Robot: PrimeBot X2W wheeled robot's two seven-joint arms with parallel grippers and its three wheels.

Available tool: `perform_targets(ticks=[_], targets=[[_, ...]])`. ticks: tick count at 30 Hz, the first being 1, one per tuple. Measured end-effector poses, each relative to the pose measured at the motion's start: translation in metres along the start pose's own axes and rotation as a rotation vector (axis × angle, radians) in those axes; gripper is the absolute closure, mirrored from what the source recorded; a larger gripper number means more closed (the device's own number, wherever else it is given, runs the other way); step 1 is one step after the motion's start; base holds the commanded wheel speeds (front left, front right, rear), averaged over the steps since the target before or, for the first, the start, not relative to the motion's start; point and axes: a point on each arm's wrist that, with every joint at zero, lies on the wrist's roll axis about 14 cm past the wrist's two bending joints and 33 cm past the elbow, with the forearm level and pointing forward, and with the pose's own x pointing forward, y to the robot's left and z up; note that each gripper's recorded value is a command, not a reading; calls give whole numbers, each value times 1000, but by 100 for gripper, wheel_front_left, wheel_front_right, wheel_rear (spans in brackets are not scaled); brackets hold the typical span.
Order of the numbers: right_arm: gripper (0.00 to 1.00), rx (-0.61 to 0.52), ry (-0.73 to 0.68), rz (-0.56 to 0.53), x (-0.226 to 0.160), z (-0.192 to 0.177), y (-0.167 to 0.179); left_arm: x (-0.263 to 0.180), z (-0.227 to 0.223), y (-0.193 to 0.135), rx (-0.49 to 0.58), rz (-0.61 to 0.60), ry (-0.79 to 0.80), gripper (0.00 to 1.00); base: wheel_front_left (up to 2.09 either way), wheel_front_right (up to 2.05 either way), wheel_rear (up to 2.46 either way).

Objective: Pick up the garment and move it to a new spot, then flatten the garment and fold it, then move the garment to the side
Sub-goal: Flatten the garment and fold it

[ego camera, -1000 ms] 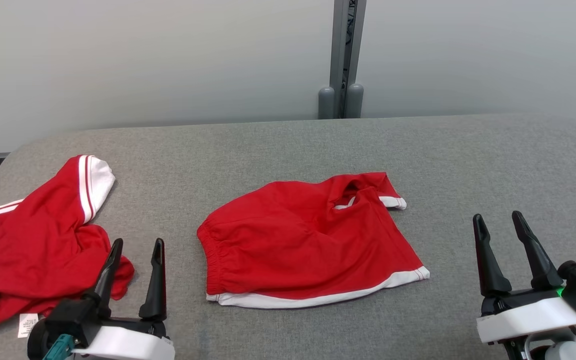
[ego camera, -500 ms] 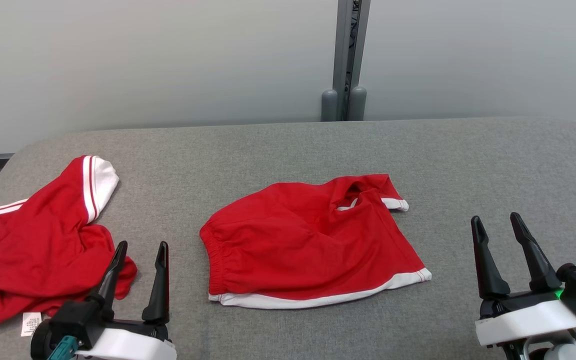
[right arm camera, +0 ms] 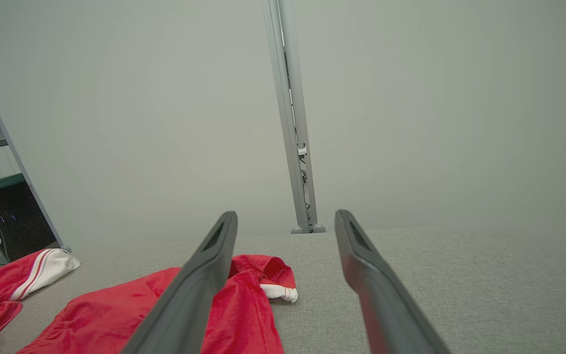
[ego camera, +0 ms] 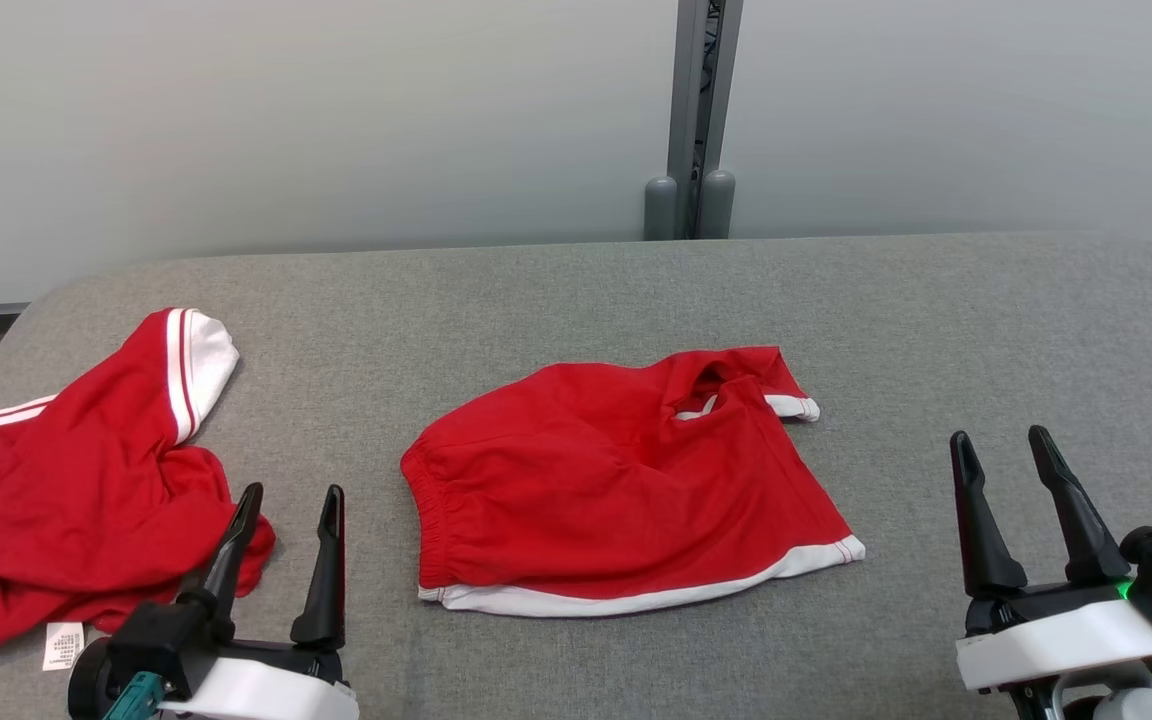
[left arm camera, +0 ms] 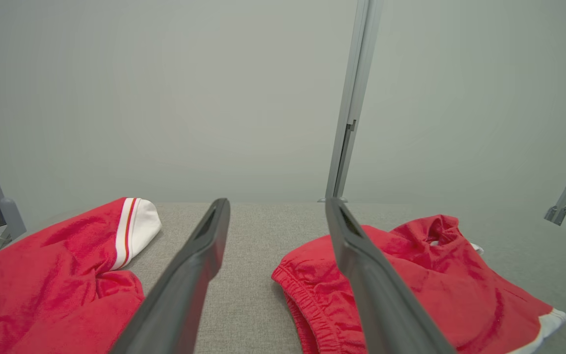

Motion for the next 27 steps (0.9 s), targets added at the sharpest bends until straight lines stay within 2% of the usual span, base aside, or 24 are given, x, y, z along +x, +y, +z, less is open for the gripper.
perform_targets(ticks=[16,19,23,27], targets=[[0,4,0,-12,1,0,-5,-1,-1,1,-4,0,3,0,0,0,0],[0,7,12,-14,0,-3,-7,-4,-12,-2,-24,-11,39,0,0,0,0],[0,9,77,-5,-5,-21,-9,-8,-33,-13,-42,-53,127,0,0,0,0],[0,16,230,5,-8,-54,-13,-4,-46,-18,-34,-93,213,0,0,0,0]])
